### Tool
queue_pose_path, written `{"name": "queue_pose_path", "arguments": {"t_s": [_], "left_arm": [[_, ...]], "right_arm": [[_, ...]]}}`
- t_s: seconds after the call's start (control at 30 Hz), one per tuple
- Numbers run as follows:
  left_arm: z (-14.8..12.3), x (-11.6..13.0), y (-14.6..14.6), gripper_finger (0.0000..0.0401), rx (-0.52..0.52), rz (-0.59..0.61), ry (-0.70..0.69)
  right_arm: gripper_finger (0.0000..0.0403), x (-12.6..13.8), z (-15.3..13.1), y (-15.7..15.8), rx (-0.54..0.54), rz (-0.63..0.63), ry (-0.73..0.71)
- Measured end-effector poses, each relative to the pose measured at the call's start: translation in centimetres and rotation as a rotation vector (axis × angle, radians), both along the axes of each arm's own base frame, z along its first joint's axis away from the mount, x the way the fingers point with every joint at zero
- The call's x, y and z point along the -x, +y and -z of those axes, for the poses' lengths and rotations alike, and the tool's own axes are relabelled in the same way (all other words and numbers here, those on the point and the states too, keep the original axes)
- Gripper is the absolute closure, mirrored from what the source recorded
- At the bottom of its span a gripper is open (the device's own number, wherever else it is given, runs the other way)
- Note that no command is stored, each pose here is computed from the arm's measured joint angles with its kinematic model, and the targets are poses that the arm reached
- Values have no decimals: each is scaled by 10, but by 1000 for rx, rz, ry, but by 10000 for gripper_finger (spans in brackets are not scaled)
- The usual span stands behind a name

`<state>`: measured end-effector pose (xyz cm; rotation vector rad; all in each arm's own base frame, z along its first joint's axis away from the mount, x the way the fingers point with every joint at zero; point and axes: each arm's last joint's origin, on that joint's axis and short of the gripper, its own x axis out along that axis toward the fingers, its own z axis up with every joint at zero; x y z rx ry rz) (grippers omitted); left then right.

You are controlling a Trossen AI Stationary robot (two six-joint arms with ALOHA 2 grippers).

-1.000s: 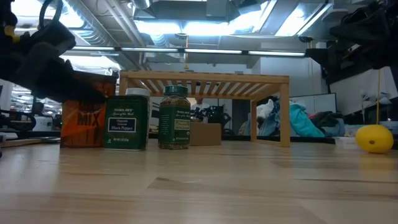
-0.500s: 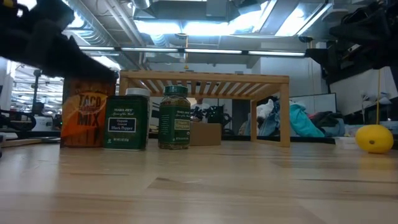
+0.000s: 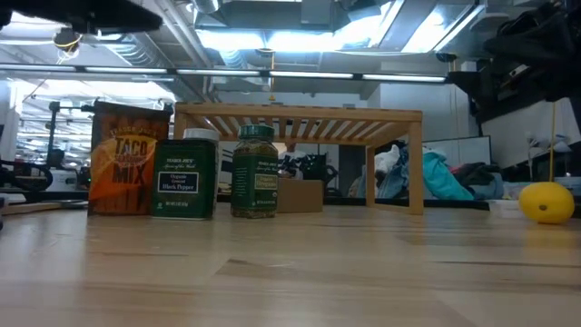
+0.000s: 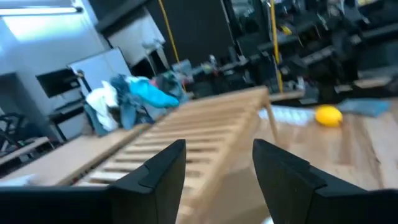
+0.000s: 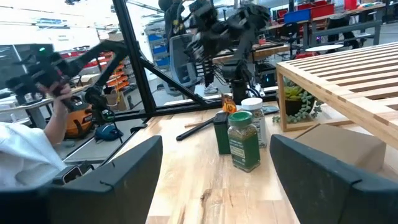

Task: Shelf spices
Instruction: Put the green seasoning bottle on the shelf

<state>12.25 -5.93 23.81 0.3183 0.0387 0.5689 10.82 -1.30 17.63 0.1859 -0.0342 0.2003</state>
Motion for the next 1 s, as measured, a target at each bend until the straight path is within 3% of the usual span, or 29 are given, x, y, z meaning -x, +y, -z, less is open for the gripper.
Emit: {"name": "queue_pose_path", "arguments": {"t_s": [0.23,0.4,0.53,0.83,1.0], "left_arm": [[-18,32,24,221,-25,13,-76],[-2,45,30,221,-48,239,-36],[12,55,34,221,50,422,-15],[17,54,28,221,167,597,-10],[14,53,30,221,153,580,-37]], "right_arm": [[100,0,0,0,1,-15,0],[100,0,0,0,1,-15,-1],[100,0,0,0,1,-15,-1],[100,0,0,0,2,-14,-2],[100,0,0,0,2,-13,-2]]}}
